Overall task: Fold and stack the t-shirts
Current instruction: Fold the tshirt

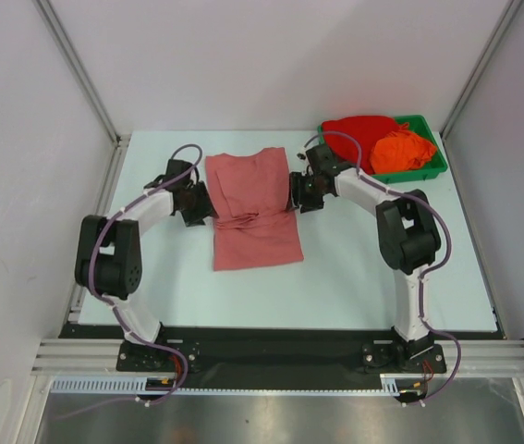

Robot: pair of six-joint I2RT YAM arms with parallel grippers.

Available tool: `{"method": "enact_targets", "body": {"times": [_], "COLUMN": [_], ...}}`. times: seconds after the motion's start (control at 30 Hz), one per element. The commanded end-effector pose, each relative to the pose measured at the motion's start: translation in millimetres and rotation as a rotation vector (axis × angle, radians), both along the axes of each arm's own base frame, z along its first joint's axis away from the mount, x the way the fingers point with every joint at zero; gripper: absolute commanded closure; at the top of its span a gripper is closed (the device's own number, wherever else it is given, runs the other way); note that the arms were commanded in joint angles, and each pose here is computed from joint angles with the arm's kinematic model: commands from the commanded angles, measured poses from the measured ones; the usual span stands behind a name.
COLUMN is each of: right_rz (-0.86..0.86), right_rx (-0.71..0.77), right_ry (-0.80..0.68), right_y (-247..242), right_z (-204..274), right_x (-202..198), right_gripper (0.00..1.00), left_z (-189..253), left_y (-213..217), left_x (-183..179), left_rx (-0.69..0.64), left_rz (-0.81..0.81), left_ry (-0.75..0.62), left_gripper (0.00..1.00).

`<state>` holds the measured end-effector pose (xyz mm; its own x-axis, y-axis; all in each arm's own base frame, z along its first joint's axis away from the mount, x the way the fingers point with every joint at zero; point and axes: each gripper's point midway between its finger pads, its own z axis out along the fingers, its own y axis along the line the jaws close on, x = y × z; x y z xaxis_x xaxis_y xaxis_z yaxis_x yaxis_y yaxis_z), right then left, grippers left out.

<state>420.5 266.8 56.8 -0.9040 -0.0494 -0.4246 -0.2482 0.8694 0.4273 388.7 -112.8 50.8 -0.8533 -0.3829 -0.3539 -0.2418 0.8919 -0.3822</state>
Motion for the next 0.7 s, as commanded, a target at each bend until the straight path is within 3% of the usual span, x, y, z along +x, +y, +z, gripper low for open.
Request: {"method": "enact_targets", "body": {"times": [0.0,0.13,0.33,0.43,0.67], "right_rz": [0.006,0.05,0.091,0.085,0.05], "right_rx": [-0.054,-0.088,-0.085,-0.083,-0.113], "right_ry": [-0.156,-0.14,-0.13,-0.148,-0.174], "right_y": [-4.9,15.8,51.0,61.5,68.4], "right_z": [62.1,55.7,31.3,23.0,-4.5], "right_x": [-7.6,-44.7,-65.3,-61.1,-37.3], "right_gripper": [0.41,0.45,0.62,0.67,0.65], "left_z": [64.2,65.0,34.6,16.6,-2.3], "left_y": [1.6,-42.6,-79.2,-89.0,-92.6], "left_x": [-1.9,-40.3,-63.8,-61.2,-31.9], "left_rx": [0.06,-0.057,-0.142,-0.142,-0.09], "left_rz": [-0.006,-0.126,-0.187,-0.195,-0.162], "left_ry": [-0.207,-0.205,-0.141,-0.101,-0.094], "left_gripper": [0.44,0.57,0.75,0.77,0.77]}}
